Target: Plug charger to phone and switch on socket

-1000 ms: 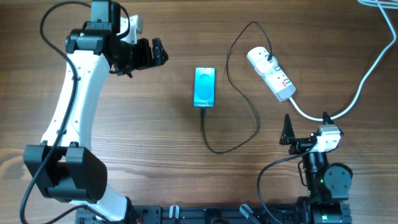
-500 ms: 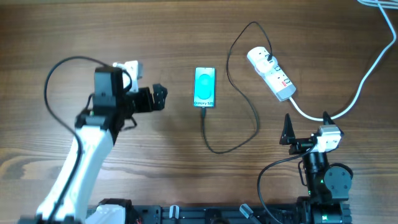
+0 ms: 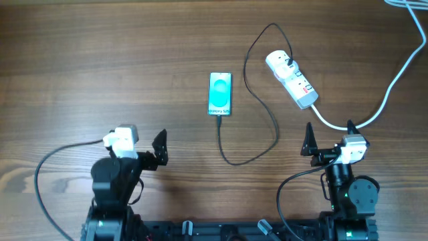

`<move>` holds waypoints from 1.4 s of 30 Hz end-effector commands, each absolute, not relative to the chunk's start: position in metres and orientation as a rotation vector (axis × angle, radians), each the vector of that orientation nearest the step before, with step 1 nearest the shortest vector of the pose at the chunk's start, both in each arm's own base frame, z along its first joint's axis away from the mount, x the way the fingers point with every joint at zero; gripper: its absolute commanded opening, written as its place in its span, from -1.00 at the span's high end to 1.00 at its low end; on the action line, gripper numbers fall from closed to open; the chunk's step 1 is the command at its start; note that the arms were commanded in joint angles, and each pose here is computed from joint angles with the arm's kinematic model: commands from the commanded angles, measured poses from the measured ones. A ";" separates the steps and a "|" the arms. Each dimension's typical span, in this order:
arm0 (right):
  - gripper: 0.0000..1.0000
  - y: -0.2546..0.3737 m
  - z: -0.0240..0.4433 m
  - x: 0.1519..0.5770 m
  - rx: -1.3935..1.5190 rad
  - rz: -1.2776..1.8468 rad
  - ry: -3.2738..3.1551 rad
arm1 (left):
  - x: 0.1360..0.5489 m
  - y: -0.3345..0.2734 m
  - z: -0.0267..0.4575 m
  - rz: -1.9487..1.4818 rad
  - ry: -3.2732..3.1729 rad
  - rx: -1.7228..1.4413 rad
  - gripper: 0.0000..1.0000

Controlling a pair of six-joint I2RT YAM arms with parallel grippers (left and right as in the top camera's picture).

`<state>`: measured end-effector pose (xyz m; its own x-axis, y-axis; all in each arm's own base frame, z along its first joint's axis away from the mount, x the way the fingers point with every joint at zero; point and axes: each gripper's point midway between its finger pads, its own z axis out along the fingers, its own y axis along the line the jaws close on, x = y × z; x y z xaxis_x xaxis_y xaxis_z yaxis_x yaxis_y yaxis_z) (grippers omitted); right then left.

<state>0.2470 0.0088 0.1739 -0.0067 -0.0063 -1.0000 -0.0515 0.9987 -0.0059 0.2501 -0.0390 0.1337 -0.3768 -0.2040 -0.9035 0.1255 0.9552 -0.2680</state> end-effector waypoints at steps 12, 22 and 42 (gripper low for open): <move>-0.99 0.007 0.175 0.247 -0.054 0.017 1.567 | 0.245 -0.022 0.159 -0.263 1.640 -0.069 -1.00; -0.99 0.007 0.175 0.247 -0.054 0.017 1.567 | 0.246 -0.004 0.157 -0.220 1.638 -0.198 -1.00; -0.99 0.007 0.175 0.247 -0.054 0.017 1.567 | 0.246 -0.006 0.156 -0.086 1.646 -0.031 -1.00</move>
<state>0.2470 0.0088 0.1739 -0.0067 -0.0063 -1.0000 -0.0515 0.9987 -0.0059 0.2461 -0.0107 0.1587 -0.0787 -0.0939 -0.9925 0.0529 0.9938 -0.0982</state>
